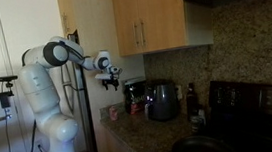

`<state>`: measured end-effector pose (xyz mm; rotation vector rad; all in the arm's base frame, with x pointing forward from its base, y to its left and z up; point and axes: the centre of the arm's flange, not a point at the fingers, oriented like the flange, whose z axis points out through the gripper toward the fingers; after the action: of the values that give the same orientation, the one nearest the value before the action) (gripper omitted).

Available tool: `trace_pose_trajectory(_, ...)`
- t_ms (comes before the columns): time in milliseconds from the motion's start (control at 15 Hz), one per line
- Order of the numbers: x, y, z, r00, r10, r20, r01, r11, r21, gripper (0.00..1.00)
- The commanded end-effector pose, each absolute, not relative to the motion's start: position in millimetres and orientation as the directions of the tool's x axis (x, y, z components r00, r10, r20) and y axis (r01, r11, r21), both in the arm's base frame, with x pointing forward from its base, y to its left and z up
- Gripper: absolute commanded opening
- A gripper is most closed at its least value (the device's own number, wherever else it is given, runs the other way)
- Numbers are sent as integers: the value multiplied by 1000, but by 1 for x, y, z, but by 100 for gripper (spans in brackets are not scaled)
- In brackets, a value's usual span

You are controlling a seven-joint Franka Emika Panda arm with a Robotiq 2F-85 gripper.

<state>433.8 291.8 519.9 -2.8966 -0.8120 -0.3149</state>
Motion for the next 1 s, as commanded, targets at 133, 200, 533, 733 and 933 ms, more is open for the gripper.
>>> trace_pose_trajectory(133, 431, 292, 498, 846, 526, 90, 533, -841, -95, 100)
trace_pose_trajectory(200, 431, 294, 493, 849, 523, 78, 528, -843, -101, 100)
trace_pose_trajectory(533, 430, 298, 488, 844, 534, 48, 536, -835, -126, 100)
trace_pose_trajectory(733, 417, 289, 546, 844, 501, 192, 523, -848, -84, 100)
trace_pose_trajectory(933, 420, 295, 543, 843, 506, 183, 526, -846, -89, 100)
